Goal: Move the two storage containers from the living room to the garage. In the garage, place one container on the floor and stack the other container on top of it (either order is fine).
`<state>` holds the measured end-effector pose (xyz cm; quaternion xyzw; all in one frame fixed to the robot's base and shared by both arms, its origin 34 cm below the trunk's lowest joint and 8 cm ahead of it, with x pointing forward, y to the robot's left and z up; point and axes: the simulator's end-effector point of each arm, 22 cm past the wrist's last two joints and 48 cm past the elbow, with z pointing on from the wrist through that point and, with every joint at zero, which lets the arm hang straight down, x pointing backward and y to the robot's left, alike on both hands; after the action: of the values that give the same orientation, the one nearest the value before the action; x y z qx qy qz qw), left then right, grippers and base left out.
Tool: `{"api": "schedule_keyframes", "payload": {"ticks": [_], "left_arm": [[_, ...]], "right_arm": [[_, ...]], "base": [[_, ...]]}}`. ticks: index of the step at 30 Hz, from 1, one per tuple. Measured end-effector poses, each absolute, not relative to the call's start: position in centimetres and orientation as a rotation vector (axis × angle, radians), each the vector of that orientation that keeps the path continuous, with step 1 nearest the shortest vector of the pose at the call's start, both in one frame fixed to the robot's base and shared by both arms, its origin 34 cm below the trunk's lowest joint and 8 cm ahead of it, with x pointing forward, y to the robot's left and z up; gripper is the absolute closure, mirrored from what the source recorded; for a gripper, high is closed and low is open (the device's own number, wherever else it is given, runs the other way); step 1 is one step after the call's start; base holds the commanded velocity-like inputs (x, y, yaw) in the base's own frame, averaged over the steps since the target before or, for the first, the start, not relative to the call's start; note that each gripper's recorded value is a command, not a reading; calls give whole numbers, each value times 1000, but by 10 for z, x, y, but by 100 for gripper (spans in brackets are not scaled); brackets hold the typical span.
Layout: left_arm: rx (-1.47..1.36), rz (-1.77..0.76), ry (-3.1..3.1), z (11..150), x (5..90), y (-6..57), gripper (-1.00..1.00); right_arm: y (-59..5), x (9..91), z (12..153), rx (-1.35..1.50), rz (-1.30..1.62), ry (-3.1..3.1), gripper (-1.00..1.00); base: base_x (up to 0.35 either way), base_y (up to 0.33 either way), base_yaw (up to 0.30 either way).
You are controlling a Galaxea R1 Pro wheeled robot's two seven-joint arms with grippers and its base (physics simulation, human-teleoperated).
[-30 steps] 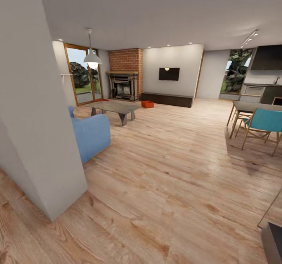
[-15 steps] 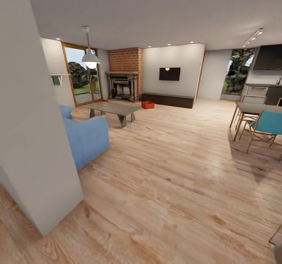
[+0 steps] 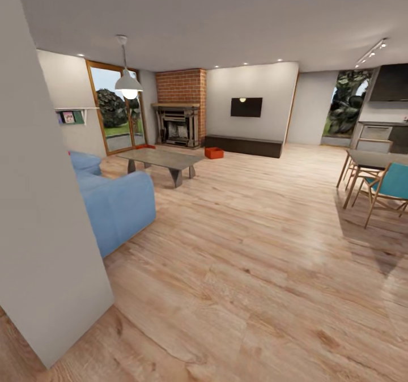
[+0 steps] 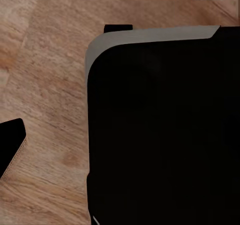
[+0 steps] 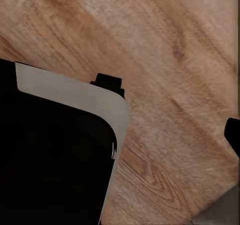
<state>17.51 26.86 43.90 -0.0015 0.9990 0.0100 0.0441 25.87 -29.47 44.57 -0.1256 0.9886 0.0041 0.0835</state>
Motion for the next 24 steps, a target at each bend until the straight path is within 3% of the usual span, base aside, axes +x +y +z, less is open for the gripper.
{"api": "schedule_keyframes", "payload": {"ticks": [24], "left_arm": [[-1, 30, 3056, 439, 174, 268, -100]], "right_arm": [[-295, 259, 446, -376, 11, 2949, -100]], "base": [[323, 0, 0]]}}
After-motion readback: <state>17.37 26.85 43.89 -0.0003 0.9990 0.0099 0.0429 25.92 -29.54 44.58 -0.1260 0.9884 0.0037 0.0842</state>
